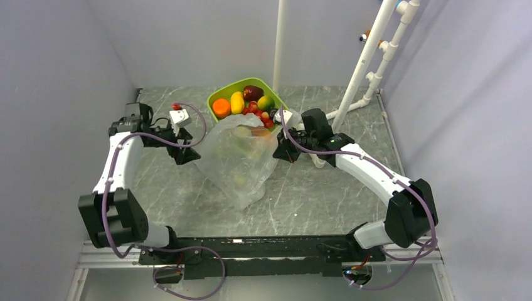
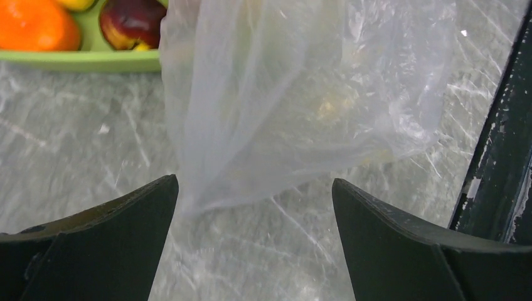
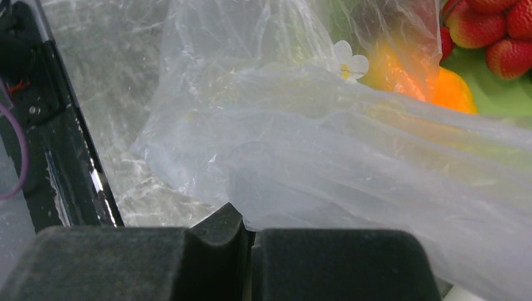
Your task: Place the fake fruits into the plastic bag and tie a complex knot
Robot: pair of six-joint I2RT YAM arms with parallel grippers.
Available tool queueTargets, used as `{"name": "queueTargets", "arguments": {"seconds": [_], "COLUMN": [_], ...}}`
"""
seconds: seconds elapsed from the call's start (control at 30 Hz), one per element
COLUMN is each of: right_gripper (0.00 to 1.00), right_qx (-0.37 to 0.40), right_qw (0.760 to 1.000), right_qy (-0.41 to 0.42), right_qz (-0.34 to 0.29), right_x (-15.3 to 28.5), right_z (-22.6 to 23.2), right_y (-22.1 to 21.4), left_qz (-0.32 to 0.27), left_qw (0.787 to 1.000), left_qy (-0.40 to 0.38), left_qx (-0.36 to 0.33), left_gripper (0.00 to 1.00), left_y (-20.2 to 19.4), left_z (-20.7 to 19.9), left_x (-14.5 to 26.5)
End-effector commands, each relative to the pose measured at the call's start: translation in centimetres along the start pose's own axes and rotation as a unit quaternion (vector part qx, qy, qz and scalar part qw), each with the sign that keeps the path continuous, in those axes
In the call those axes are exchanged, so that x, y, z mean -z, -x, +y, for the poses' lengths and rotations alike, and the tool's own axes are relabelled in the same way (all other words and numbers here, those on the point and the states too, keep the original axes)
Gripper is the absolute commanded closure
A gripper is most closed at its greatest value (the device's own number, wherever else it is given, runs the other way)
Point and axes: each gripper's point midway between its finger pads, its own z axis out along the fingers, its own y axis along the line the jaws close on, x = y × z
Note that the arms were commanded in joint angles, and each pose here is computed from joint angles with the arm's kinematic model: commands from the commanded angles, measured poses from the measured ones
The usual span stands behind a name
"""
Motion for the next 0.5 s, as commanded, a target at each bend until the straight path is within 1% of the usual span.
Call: {"name": "queueTargets", "arguments": {"seconds": [0.0,0.1,0.17,0.2,0.23,0.27,0.33,0.37,0.4,0.43,0.47], "right_gripper": [1.0,1.0,1.0,1.0,1.0,1.0,1.0,1.0,1.0,1.0,1.0], "right_qx": [0.091,0.125,0.136,0.143,0.148,0.146,0.135,0.129,0.122,0.12,0.121], "right_qw": [0.995,0.99,0.989,0.988,0.987,0.989,0.991,0.991,0.991,0.991,0.99], "right_qy": [0.043,0.055,0.059,0.057,0.048,0.031,-0.008,-0.023,-0.038,-0.051,-0.061], "right_qz": [-0.017,-0.027,-0.03,-0.027,-0.023,-0.015,0.01,0.023,0.033,0.04,0.047], "right_x": [0.5,0.5,0.3,0.3,0.3,0.4,1.0,1.5,2.1,2.5,2.9], "right_z": [0.9,1.1,1.0,0.8,0.4,-0.2,-2.0,-2.8,-3.7,-4.3,-4.9], "right_y": [1.7,2.0,2.3,2.3,2.3,2.1,1.4,0.9,0.3,-0.2,-0.7], "left_qz": [-0.087,-0.092,-0.085,-0.079,-0.072,-0.064,-0.047,-0.053,-0.065,-0.076,-0.089], "left_qw": [0.99,0.987,0.986,0.987,0.99,0.994,0.997,0.993,0.986,0.978,0.968], "left_qy": [-0.054,-0.064,-0.079,-0.08,-0.076,-0.067,-0.049,-0.037,-0.03,-0.003,0.021], "left_qx": [-0.098,-0.116,-0.122,-0.116,-0.098,-0.063,0.036,0.097,0.15,0.196,0.235], "left_gripper": [0.01,0.0,0.01,0.03,0.15,0.35,0.77,0.88,0.91,0.97,1.0], "left_y": [3.4,4.5,4.9,5.1,5.1,5.0,4.3,3.2,2.5,1.6,0.6], "left_z": [0.1,0.6,0.3,0.2,0.5,1.2,3.0,4.3,4.7,5.1,5.2], "left_x": [-2.2,-4.8,-6.8,-7.8,-8.6,-9.0,-8.6,-7.1,-6.1,-4.6,-3.3]}}
